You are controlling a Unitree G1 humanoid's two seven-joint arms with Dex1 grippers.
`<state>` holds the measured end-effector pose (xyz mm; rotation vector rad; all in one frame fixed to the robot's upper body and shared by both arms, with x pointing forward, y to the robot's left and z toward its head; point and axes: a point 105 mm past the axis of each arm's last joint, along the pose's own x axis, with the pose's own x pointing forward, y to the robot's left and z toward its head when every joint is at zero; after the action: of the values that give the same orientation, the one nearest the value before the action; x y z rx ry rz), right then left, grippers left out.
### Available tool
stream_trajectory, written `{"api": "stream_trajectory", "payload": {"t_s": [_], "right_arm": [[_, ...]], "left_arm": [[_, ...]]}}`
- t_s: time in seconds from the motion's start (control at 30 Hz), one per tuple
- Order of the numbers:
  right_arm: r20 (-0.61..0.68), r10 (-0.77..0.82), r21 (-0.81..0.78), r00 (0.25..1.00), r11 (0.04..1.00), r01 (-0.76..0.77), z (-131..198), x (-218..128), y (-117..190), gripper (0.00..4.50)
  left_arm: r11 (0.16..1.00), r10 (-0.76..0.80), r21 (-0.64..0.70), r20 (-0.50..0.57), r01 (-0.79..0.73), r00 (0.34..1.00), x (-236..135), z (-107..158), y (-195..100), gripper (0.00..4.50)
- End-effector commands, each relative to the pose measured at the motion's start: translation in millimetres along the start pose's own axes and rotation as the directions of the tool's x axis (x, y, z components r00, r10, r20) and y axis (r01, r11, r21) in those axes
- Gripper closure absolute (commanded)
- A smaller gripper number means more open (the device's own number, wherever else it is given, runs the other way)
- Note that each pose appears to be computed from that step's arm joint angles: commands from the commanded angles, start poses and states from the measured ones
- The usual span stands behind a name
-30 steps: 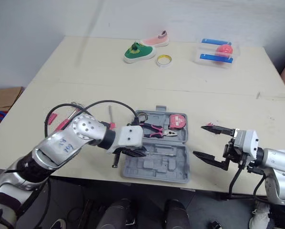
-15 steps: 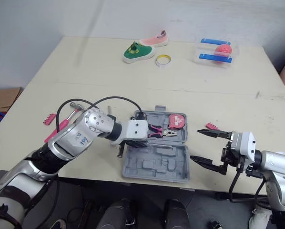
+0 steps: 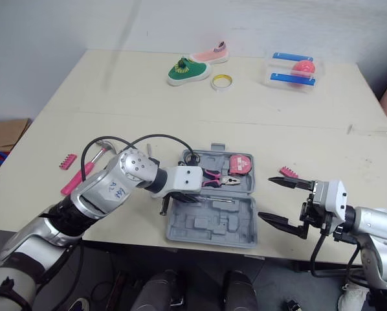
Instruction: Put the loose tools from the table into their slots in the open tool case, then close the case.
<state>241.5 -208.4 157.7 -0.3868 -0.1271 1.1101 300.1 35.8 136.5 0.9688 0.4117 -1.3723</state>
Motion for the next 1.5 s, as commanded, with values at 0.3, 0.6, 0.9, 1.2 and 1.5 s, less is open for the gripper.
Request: {"api": "stream_trajectory", "payload": {"t_s": [0.3, 0.6, 0.9, 1.2, 1.5], "right_arm": [[0.027, -0.013, -0.038, 1.000, 0.999, 0.014, 7, -3, 2, 0.00], [0.029, -0.009, -0.027, 1.000, 1.000, 0.010, 1, -6, 3, 0.00], [0.023, -0.008, -0.008, 1.000, 1.000, 0.008, -9, -12, 8, 0.00], [0.016, -0.014, -0.001, 1.000, 1.000, 0.014, -17, -19, 8, 0.00], [0.015, -0.019, -0.002, 1.000, 1.000, 0.019, -21, -23, 8, 0.00]], "left_arm": [[0.998, -0.001, 0.057, 0.025, 0.000, 1.000, 5, 10, -4, 4.47], [0.993, 0.024, 0.109, 0.184, -0.045, 0.983, -21, 36, 1, 1.92], [0.984, 0.142, 0.020, 0.498, -0.174, 0.856, -40, 36, 11, 3.22], [0.979, 0.196, -0.156, 0.598, -0.127, 0.777, -6, 10, -1, 4.44], [0.971, 0.216, -0.205, 0.542, -0.122, 0.812, 15, -2, -3, 4.44]]}}
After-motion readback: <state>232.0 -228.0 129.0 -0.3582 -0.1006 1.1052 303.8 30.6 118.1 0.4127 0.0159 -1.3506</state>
